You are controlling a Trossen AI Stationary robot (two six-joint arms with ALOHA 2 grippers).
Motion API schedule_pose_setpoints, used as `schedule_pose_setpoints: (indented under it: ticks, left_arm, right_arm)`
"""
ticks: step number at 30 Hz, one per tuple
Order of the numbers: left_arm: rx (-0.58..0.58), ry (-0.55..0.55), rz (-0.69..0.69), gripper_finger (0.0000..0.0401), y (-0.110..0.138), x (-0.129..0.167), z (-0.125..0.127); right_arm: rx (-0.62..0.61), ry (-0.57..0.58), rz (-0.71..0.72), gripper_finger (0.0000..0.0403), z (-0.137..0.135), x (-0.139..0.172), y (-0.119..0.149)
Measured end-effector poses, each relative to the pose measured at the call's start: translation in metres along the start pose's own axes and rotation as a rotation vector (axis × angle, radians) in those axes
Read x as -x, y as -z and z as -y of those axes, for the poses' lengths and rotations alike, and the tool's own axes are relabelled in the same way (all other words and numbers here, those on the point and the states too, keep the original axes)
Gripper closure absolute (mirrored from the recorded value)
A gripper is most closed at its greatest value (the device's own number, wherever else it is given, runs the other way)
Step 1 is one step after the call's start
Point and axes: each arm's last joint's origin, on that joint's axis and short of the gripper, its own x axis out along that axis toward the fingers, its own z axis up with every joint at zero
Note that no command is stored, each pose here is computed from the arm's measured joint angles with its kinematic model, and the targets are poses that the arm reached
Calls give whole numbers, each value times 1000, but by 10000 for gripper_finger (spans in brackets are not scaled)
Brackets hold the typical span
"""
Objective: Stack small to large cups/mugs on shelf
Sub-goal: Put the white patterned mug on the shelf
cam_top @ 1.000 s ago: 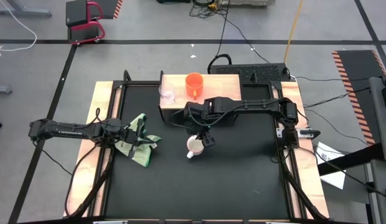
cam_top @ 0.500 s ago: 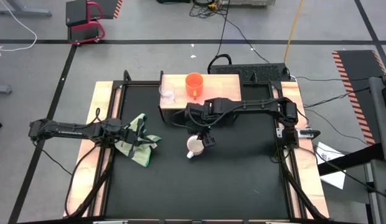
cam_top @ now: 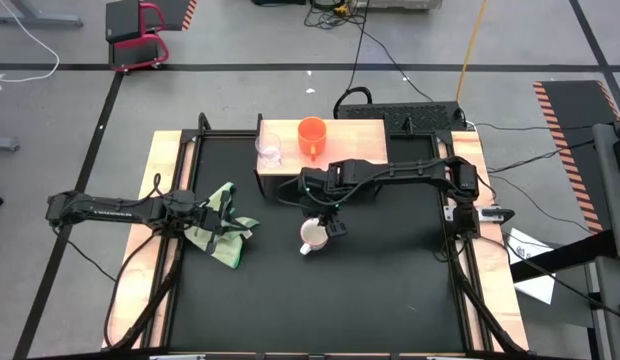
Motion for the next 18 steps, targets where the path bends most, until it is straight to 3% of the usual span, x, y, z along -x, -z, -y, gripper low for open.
schedule_pose_setpoints:
  ticks: [18]
  left_arm:
    - [1,-1,1,391,0,0,0]
  right_arm:
    - [-8,8,19,270,1,-1,-1]
